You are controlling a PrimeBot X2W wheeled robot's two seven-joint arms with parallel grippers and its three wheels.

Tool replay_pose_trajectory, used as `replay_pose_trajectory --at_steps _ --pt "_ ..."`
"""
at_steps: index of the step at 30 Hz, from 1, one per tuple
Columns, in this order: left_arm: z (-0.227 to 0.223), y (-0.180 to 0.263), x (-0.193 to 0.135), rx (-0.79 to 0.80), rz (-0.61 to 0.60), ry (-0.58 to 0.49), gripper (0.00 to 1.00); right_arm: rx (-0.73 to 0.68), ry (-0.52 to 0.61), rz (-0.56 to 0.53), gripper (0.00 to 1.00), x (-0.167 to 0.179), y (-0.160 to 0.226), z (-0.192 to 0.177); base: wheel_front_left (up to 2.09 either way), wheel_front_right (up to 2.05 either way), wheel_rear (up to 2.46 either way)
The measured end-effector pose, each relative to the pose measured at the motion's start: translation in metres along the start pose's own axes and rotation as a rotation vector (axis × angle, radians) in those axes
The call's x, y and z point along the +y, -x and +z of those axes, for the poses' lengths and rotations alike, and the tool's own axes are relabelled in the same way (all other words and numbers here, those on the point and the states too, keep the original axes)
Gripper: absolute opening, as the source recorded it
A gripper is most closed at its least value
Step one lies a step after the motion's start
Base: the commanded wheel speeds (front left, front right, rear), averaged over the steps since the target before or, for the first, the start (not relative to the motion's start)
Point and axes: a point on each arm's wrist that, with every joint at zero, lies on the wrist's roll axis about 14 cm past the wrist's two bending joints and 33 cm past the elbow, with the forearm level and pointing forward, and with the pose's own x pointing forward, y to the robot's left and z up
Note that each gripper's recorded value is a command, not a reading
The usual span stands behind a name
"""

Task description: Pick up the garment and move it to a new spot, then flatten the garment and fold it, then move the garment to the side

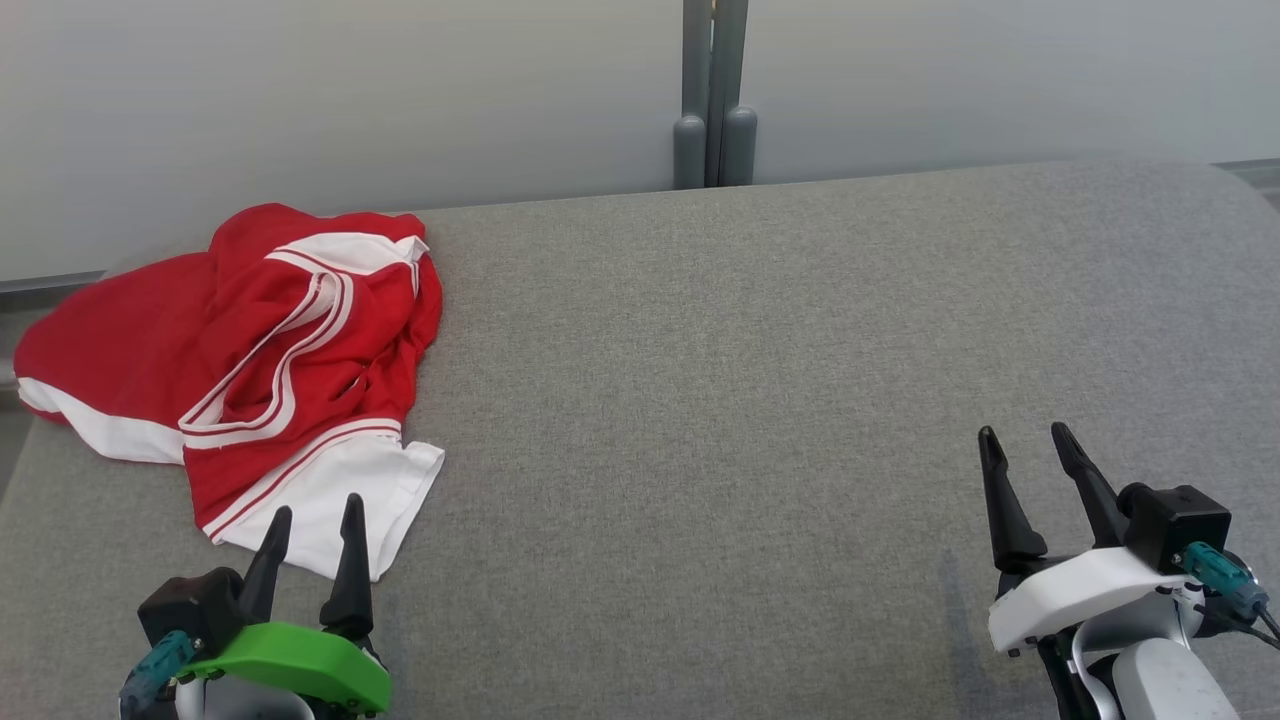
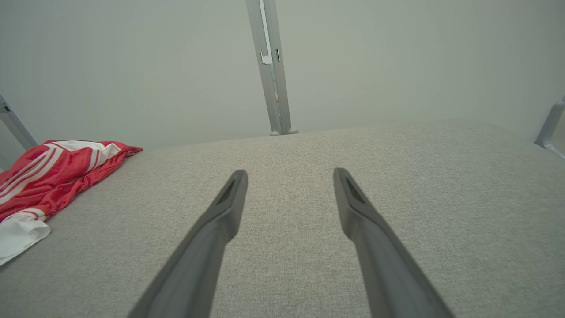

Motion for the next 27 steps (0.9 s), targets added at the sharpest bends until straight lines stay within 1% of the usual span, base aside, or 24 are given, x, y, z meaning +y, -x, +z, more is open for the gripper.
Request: replay_pose_trajectory --at_steps 17,27 --pt "-0.007 0.003 -0.001 0.008 -0.02 -0.116 1.0 -0.012 0.121 0.05 1.0 0.01 0.0 0.0 0.0 0.0 0.0" --pt "-0.01 0.004 -0.001 0.013 -0.029 -0.162 1.0 -0.027 0.137 0.047 1.0 0.01 0.002 0.002 0.0 0.0 0.0"
